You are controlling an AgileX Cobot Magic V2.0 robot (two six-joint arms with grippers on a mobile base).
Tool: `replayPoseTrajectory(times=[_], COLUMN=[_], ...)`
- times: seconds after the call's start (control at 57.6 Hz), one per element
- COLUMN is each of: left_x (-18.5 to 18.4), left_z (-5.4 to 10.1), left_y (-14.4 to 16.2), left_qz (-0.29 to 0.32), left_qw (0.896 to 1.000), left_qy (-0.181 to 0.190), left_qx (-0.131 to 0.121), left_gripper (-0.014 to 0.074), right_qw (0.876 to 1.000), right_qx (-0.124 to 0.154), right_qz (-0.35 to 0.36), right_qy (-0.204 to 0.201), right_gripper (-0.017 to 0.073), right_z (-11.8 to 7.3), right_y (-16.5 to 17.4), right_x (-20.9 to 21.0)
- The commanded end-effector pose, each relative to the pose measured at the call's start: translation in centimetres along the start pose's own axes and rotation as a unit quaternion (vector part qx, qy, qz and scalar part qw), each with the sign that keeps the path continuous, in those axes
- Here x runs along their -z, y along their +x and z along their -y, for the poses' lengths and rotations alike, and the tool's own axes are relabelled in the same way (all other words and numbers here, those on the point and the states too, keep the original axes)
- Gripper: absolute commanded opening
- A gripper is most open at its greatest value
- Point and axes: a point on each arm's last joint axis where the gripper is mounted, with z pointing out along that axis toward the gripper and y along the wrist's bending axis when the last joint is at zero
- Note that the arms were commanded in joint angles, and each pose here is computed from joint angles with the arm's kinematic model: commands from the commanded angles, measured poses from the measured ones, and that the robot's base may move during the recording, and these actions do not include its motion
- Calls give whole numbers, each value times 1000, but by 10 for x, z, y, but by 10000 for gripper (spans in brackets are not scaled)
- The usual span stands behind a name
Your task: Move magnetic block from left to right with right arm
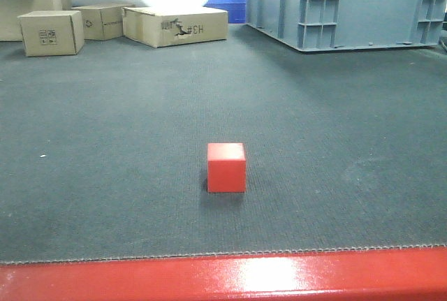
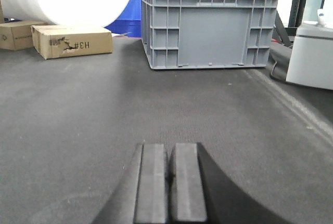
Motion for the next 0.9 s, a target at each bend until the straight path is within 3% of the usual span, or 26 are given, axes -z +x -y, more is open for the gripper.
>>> replayPoseTrajectory(times=[0.0,0.885], left_x=[1,1], left_z=[0,0], left_y=[-6,-6], left_qz=[45,45], left_qw=[999,999], left_qy=[0,0], left_qx=[2,2], left_gripper=[-126,-126], right_qw=[998,998], right_qx=[10,10], right_qz=[64,68], right_qy=[2,1], right_gripper=[67,67], right_z=[0,0], right_y=[-11,-5], right_x=[3,6])
